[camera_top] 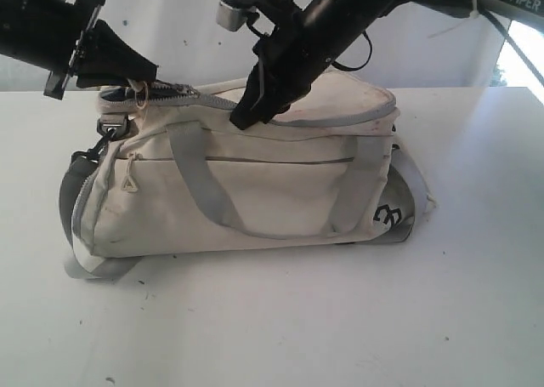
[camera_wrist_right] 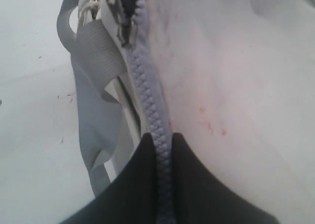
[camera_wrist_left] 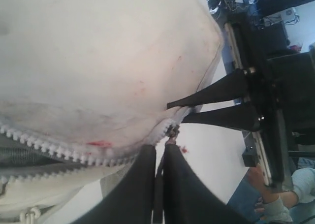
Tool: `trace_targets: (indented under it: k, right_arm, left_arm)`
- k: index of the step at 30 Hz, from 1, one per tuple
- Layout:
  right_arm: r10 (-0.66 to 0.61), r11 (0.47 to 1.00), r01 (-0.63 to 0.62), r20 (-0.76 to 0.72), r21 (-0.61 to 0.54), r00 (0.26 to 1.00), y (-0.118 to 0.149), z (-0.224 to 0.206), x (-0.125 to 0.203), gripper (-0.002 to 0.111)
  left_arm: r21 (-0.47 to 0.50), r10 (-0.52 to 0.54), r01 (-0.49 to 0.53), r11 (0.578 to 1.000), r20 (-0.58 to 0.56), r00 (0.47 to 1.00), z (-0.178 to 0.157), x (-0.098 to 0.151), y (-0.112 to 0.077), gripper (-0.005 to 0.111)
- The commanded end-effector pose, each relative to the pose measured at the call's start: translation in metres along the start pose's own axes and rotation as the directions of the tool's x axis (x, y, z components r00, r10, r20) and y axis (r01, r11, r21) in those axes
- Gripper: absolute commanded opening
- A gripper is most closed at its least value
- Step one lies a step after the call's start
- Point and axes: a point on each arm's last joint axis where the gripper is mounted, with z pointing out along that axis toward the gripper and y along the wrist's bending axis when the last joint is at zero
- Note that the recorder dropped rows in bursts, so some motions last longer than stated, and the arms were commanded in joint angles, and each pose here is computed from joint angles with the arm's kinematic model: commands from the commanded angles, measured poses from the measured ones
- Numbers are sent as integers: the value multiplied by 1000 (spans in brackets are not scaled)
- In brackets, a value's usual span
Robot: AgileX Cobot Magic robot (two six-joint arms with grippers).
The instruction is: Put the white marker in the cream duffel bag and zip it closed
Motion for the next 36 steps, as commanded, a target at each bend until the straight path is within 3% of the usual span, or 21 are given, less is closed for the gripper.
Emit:
trace_targets:
  k: [1,3,10,13,28,33,36]
  right_arm:
    - [15,995,3,-182,95,983,-14,-7,22,0]
    - [33,995,-15,-181,99,983,-14,-7,23,0]
    - [10,1000,-10,-14,-12,1000,-5,-4,7,0]
    - [4,999,-2,31,-37,1000,-2,-4,3,0]
    - [13,999,-10,51,-49,999,-1,-4,1,0]
    - [13,999,-10,51,-49,999,-1,-4,1,0]
    - [15,999,-12,51,-49,999,-1,-4,1,0]
  left_arm:
    - [-116,8,-8,993,-4,1000,-16,2,6,0]
    - [-98,20,-18,995,13,1000,-18,1,-1,0]
    - [143,41,-61,988,135,990,-14,-7,-39,0]
    - [153,66,-83,985,111,992,-5,-4,-46,0]
    - [178,85,-101,979,93,992,11,-2,-54,0]
    - [323,-35,-9,946,132,991,18,-11,-52,0]
    - [352,-59,5,936,143,988,20,-13,-50,0]
